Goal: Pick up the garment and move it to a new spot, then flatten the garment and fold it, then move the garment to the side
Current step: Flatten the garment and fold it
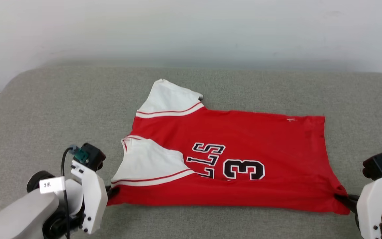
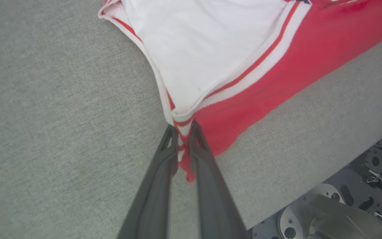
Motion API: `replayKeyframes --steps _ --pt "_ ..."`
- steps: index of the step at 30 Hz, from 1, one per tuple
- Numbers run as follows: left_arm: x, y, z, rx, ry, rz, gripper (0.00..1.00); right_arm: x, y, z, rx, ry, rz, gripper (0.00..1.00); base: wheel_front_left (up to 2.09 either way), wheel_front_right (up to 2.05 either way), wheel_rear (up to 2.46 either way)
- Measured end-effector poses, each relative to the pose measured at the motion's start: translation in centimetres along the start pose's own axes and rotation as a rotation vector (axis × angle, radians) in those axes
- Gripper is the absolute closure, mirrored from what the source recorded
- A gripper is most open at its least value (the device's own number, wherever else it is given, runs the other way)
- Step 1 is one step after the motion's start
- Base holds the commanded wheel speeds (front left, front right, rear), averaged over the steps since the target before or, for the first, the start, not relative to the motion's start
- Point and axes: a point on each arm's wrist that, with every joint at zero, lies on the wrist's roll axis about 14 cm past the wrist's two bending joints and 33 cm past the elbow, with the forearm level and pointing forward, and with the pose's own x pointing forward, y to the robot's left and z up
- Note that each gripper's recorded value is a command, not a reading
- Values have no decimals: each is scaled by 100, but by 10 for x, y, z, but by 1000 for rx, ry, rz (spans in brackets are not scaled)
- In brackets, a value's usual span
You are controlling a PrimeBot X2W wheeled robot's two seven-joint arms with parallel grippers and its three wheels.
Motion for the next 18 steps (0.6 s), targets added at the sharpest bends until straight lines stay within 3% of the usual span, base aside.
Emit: replayKeyframes --steps 11,18 --pt "-14 -28 -37 -69 20 -27 100 -23 -9 -27 28 78 -26 100 0 0 0" --pt "-6 -29 -54 -116 54 -28 100 -16 -13 -48 87 142 -38 100 0 0 0"
